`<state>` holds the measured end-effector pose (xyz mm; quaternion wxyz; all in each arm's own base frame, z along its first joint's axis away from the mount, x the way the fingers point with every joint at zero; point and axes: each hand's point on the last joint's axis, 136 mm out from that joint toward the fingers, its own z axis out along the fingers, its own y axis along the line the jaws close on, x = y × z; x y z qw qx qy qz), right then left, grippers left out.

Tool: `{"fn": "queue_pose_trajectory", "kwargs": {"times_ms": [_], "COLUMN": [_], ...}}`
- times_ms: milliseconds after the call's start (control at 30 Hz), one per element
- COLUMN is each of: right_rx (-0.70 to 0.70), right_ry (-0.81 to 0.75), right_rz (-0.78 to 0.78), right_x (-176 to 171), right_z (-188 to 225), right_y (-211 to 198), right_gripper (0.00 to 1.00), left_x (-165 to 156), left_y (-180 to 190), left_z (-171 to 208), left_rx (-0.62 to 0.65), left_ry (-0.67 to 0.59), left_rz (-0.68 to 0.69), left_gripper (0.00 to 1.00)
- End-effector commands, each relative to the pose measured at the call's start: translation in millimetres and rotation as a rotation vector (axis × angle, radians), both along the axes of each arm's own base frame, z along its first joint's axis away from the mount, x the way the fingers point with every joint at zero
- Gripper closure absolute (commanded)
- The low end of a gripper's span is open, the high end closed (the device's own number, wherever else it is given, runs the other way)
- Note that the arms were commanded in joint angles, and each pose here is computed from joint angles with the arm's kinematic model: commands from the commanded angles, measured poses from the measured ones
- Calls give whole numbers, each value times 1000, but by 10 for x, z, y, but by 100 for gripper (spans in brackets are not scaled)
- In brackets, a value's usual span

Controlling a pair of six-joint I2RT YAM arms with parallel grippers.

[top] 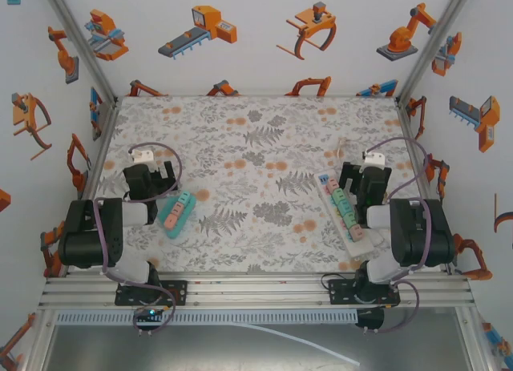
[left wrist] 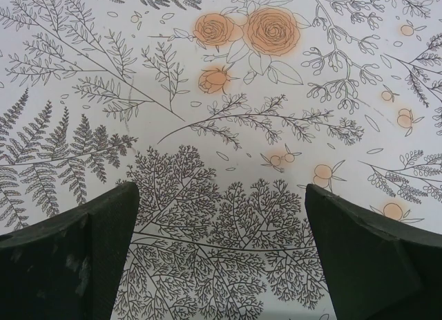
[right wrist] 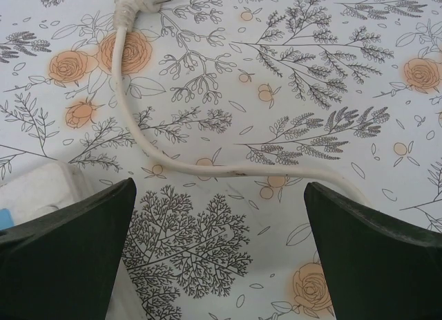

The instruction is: Pull the plug off the socket

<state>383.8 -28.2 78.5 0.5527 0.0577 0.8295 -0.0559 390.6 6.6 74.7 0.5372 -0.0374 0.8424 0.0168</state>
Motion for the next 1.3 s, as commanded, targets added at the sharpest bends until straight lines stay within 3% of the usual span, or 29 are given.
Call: {"fn": "queue_pose_trajectory", "kwargs": {"times_ms": [0,667,833,933,1133,1267], "right_rx": [-2,-1,-2,-4,27,9], "right_ry": [-38,-39,-77,-99,-24,108], "right_rz": [2,12,-8,-80,-2,181], "right_x": [85,82,18,-59,-160,-178], "right_z": [113,113,301,449,918,1103], "right_y": [-14,3,-28,-143,1,275], "right_gripper": [1,1,1,1,1,0], "left_x": [77,75,56,-26,-307,-502], "left_y": [-27,-30,2,100,111,-363], "left_z": [138,142,226,384,1049,1568], "left_rx": [9,6,7,15,-75,-217], "left_ry": [-44,-46,-57,-59,-124,-183], "left_rz": [-17,-19,0,58,100,-106], "left_gripper": [3,3,3,3,3,3]}}
